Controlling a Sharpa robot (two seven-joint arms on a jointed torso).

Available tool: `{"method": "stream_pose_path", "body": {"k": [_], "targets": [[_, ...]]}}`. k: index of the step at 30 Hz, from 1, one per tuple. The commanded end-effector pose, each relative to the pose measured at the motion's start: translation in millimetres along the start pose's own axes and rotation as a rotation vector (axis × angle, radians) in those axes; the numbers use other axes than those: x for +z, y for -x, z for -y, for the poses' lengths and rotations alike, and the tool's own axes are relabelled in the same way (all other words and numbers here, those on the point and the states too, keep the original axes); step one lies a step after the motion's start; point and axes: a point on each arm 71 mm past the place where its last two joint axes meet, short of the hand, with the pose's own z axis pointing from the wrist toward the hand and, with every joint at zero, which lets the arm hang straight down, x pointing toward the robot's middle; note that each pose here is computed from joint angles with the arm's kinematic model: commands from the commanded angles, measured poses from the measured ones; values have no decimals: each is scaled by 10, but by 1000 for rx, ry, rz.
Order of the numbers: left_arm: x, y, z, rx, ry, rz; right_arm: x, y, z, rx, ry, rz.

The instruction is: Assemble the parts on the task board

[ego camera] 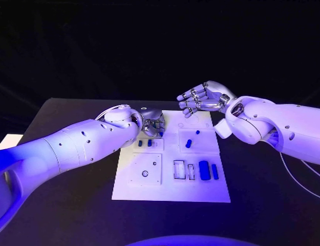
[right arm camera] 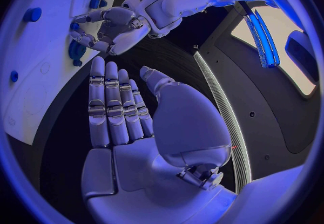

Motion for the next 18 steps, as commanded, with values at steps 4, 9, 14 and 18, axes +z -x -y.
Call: {"method": "stream_pose_path", "body": {"k": [4, 9, 14, 18], "targets": [[17, -69, -12, 25, 29, -57, -1, -16, -10, 0, 9, -8], [27, -88, 5, 21, 23, -58, -1, -18, -12, 0, 10, -9], [33, -97, 17, 18, 18, -61, -1, -20, -12, 1, 10, -10], [32, -100, 4, 15, 29, -62, -1, -21, -13, 1, 10, -11]]}}
